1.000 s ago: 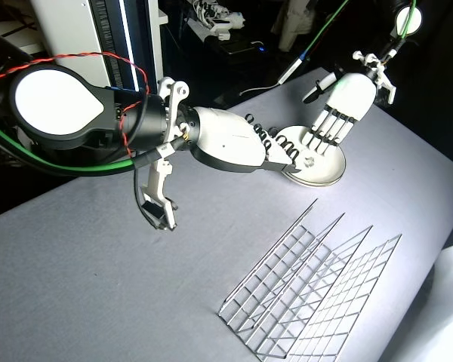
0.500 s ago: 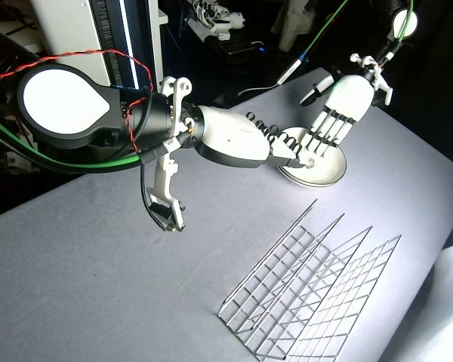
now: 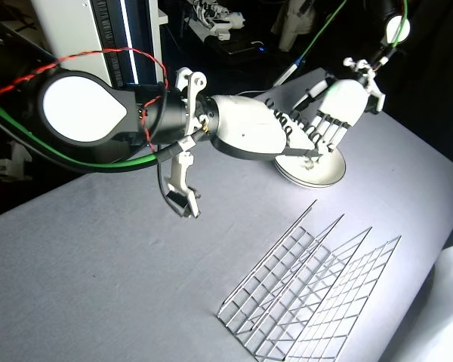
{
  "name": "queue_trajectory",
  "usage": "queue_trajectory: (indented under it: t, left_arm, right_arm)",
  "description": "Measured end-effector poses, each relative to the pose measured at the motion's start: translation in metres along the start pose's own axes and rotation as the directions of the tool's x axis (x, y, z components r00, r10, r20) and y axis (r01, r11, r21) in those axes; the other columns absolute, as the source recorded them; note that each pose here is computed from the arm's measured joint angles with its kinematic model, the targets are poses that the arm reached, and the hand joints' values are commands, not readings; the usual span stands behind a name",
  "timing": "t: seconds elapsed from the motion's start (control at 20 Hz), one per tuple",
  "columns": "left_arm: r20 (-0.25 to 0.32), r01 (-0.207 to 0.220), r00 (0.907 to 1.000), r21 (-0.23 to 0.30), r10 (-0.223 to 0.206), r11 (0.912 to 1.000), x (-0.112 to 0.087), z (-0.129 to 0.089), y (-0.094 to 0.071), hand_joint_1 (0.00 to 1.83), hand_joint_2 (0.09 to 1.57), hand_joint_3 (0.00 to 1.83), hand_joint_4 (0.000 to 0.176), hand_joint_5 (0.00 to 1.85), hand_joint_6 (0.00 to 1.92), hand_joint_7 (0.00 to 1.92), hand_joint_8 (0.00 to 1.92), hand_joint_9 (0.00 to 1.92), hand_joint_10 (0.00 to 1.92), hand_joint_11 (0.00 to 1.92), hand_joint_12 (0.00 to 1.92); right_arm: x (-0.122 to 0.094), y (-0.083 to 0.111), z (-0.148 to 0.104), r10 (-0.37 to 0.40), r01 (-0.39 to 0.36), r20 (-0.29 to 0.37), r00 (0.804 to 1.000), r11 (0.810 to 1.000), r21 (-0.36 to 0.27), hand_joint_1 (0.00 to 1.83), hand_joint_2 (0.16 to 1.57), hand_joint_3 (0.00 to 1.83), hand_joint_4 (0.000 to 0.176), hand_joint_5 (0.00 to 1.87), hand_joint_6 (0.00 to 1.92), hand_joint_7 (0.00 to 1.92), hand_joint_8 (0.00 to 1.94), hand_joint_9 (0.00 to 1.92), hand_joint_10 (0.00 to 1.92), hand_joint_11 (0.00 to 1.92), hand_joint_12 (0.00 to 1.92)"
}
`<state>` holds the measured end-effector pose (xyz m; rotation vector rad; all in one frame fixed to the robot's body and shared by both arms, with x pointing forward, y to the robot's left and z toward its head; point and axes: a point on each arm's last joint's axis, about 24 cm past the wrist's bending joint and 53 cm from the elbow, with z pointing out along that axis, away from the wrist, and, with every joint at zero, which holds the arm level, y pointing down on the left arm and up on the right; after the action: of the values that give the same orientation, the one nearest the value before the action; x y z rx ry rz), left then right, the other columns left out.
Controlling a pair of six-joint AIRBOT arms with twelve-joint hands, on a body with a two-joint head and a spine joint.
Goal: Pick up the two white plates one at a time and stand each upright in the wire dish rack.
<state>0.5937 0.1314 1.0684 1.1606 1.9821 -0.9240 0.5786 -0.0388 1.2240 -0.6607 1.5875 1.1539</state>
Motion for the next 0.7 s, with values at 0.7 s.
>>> queue_trajectory:
  t: [0.7]
  left_arm:
    - [-0.062, -0.069, 0.9959, -0.068, 0.065, 0.9953, 0.004, -0.038, 0.017, 0.0, 1.14, 0.0, 0.0, 0.0, 0.0, 0.0, 0.0, 0.0, 0.0, 0.0, 0.0]
  right_arm:
    - [0.007, -0.016, 0.01, 0.006, -0.006, 0.001, 1.0, 1.0, 0.008, 0.52, 1.11, 0.0, 0.0, 0.07, 0.0, 0.05, 0.0, 0.0, 0.0, 0.01, 0.0]
